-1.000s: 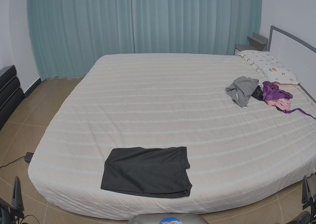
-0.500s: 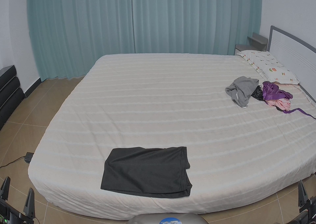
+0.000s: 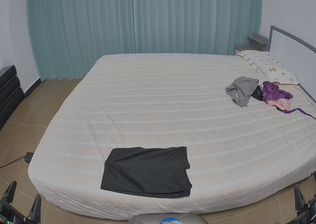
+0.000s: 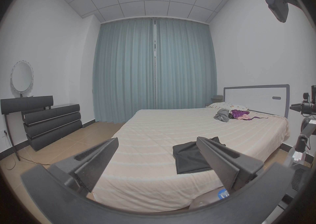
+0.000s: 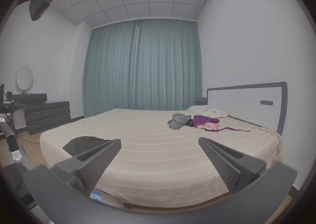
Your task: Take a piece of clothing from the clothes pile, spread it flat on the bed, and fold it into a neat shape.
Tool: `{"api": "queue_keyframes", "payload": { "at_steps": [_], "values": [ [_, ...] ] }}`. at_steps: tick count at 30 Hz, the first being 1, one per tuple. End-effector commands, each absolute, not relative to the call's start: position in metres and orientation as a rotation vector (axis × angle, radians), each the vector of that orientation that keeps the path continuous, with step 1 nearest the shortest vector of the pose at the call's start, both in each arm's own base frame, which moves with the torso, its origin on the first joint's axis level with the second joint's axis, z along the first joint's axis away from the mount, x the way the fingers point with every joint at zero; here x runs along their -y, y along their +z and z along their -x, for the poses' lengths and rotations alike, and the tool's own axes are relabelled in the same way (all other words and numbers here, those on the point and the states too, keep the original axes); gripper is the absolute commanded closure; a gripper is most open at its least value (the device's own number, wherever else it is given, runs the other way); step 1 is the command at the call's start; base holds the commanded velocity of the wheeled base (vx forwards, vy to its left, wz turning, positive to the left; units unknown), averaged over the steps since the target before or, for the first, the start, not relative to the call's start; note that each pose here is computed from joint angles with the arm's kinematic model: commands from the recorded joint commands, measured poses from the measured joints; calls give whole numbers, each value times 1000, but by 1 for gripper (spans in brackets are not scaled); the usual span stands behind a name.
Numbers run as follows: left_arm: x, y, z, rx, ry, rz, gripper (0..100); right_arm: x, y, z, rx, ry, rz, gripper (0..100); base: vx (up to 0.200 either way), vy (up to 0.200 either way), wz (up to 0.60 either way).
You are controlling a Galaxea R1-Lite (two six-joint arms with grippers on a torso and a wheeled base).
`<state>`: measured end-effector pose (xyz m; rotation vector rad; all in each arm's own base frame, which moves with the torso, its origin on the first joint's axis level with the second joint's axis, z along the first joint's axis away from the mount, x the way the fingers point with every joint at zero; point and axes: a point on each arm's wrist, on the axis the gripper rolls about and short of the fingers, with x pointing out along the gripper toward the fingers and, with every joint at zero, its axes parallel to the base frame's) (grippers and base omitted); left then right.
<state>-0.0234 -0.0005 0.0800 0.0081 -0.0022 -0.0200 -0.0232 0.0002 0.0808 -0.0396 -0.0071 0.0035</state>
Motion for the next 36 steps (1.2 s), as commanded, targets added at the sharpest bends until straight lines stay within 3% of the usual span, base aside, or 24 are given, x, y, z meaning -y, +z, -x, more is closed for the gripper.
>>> {"api": "queue_keyframes", "payload": {
  "at_steps": [1,36],
  "values": [
    [1,75,22,-11,-20,-11,0,0,76,23,-1,5,23,0,0,0,0],
    [0,75,22,-8,-5,0,0,0,76,23,3,20,18,0,0,0,0]
  ]
}}
